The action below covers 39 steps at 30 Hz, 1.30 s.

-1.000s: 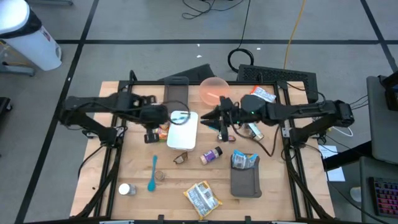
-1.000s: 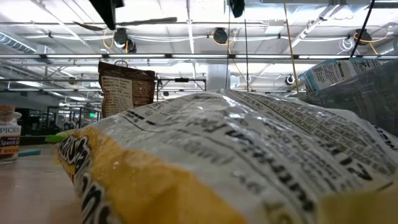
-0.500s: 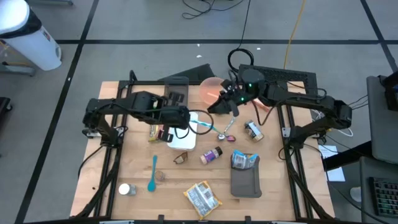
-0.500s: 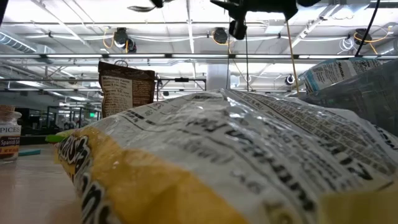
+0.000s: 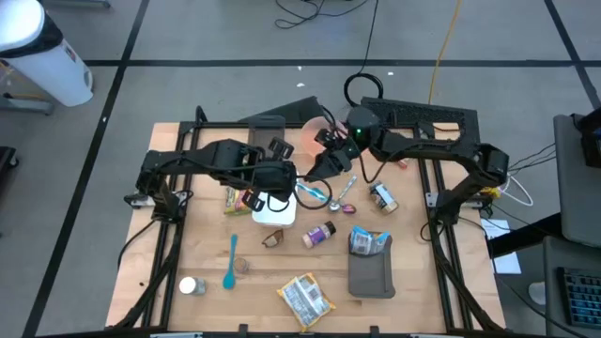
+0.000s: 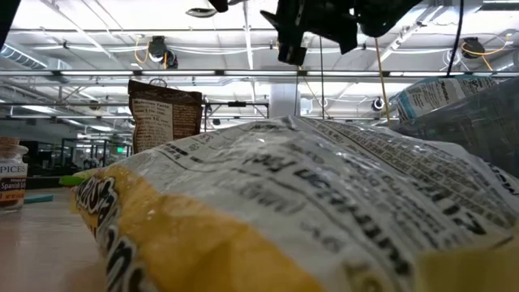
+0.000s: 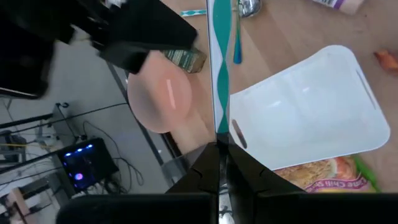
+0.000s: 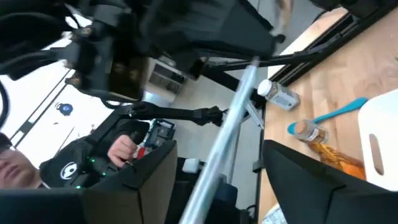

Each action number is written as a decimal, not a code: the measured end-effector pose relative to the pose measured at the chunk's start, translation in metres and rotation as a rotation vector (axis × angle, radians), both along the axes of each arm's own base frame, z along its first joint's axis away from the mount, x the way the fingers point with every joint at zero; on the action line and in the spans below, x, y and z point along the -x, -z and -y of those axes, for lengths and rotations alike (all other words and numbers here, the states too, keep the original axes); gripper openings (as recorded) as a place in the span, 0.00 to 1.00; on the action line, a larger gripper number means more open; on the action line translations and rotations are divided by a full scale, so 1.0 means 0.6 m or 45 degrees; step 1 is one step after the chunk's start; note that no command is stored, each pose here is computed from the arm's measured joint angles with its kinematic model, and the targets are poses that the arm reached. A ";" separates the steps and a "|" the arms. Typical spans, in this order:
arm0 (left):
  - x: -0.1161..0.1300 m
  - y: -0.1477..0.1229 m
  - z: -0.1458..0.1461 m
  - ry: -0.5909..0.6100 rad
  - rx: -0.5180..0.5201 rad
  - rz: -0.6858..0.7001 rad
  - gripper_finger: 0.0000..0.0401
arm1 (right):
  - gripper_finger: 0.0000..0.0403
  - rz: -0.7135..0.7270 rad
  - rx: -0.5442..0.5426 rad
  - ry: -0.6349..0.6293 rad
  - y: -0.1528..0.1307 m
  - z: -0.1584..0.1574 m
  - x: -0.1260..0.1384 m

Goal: Pick & Place Food Item
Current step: Put the left blue pattern spoon into the top black transparent bin

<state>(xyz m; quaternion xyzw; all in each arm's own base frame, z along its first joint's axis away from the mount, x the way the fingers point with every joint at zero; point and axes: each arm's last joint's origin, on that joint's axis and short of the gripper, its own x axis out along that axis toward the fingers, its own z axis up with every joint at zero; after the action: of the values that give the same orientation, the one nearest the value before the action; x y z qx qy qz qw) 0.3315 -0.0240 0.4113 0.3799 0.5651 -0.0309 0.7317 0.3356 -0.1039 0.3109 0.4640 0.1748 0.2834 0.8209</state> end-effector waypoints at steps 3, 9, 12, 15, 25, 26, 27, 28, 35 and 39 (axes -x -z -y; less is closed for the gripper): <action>0.000 0.000 -0.003 -0.006 -0.004 0.000 0.02 | 0.61 -0.018 -0.003 -0.005 0.012 -0.001 -0.008; -0.001 0.001 -0.009 0.007 0.042 -0.011 0.02 | 0.59 0.014 -0.004 -0.043 0.024 -0.015 -0.027; -0.001 0.001 -0.010 0.021 0.036 -0.018 0.02 | 0.58 0.035 -0.014 -0.048 0.025 -0.022 -0.033; -0.001 0.001 -0.011 0.030 0.046 -0.022 0.02 | 0.56 0.053 -0.003 -0.010 0.024 -0.025 -0.036; -0.001 0.001 -0.010 0.043 0.063 -0.025 0.02 | 0.42 0.061 0.008 -0.010 0.024 -0.027 -0.037; -0.001 0.001 -0.010 0.042 0.063 -0.025 0.02 | 0.40 0.064 0.011 -0.010 0.024 -0.027 -0.037; -0.001 0.001 -0.010 0.042 0.063 -0.025 0.02 | 0.39 0.065 0.013 -0.010 0.024 -0.027 -0.037; -0.001 0.001 -0.010 0.042 0.063 -0.025 0.02 | 0.37 0.067 0.014 -0.011 0.024 -0.028 -0.037; -0.001 0.001 -0.010 0.041 0.065 -0.025 0.02 | 0.24 0.073 0.022 -0.027 0.024 -0.035 -0.038; -0.001 0.001 -0.009 0.046 0.066 -0.026 0.02 | 0.16 0.062 0.030 -0.031 0.027 -0.038 -0.039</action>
<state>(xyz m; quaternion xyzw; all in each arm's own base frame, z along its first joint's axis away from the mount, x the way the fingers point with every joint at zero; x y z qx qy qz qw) 0.3319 -0.0184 0.4106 0.3708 0.5645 -0.0625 0.7348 0.3590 -0.0813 0.2947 0.4451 0.1637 0.3023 0.8269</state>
